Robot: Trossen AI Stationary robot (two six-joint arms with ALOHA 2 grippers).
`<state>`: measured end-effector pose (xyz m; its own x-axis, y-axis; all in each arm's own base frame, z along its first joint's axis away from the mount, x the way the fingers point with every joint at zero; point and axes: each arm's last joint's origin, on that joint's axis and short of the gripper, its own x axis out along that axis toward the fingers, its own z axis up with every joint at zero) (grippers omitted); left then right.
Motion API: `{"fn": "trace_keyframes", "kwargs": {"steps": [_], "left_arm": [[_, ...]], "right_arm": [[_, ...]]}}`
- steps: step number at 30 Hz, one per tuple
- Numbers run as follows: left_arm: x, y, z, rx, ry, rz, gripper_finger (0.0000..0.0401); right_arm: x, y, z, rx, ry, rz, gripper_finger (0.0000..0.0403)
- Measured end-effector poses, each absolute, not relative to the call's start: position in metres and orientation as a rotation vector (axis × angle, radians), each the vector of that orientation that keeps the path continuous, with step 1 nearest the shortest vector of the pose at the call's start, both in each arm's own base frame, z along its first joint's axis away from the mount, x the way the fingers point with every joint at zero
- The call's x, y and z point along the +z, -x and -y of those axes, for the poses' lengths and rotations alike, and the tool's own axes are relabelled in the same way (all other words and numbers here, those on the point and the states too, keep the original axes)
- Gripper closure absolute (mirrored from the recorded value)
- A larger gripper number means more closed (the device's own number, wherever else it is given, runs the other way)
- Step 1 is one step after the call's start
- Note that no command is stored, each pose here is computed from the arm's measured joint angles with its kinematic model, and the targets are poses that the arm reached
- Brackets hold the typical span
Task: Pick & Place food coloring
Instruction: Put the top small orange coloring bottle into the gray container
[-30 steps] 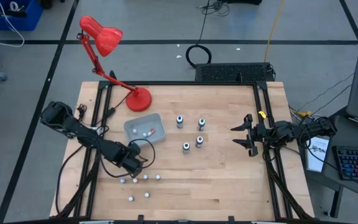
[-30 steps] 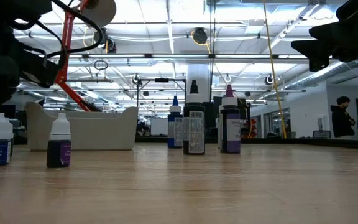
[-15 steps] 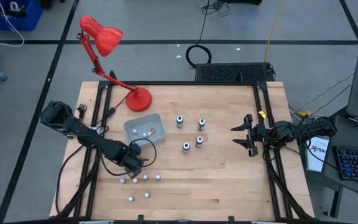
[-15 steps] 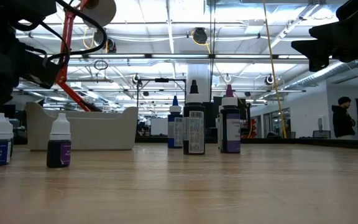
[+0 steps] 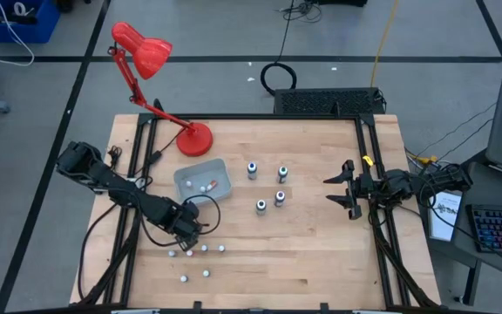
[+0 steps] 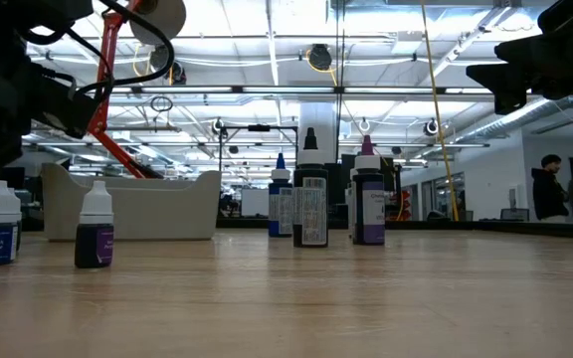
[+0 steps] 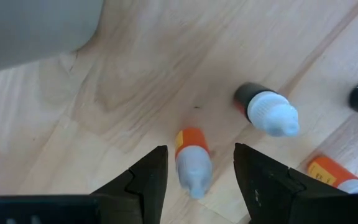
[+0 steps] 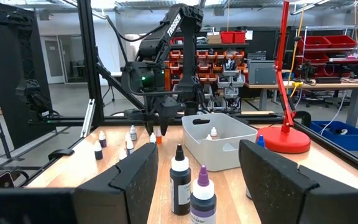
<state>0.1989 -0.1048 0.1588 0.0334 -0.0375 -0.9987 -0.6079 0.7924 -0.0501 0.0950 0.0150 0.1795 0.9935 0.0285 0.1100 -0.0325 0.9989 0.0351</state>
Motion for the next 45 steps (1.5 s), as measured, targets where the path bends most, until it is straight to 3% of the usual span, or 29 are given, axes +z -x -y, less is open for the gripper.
{"fn": "trace_keyframes", "kwargs": {"steps": [11,21,28,38,45], "left_arm": [[0.159,-0.198,0.105,0.466,0.532,-1.497,0.022],[0.159,-0.199,0.105,0.449,0.528,-1.501,0.0336],[0.162,-0.198,0.106,0.439,0.531,-1.547,0.0338],[0.233,-0.216,0.102,0.492,0.37,-1.525,0.0336],[0.285,-0.234,0.067,0.598,0.266,-1.404,0.0336]], "right_arm": [[0.179,-0.095,-0.015,0.031,-0.036,0.109,0.019],[0.179,-0.095,-0.015,0.031,-0.037,0.11,0.019],[0.179,-0.095,-0.015,0.031,-0.037,0.109,0.019],[0.179,-0.095,-0.015,0.03,-0.037,0.109,0.019],[0.179,-0.095,-0.015,0.03,-0.037,0.11,0.019]]}}
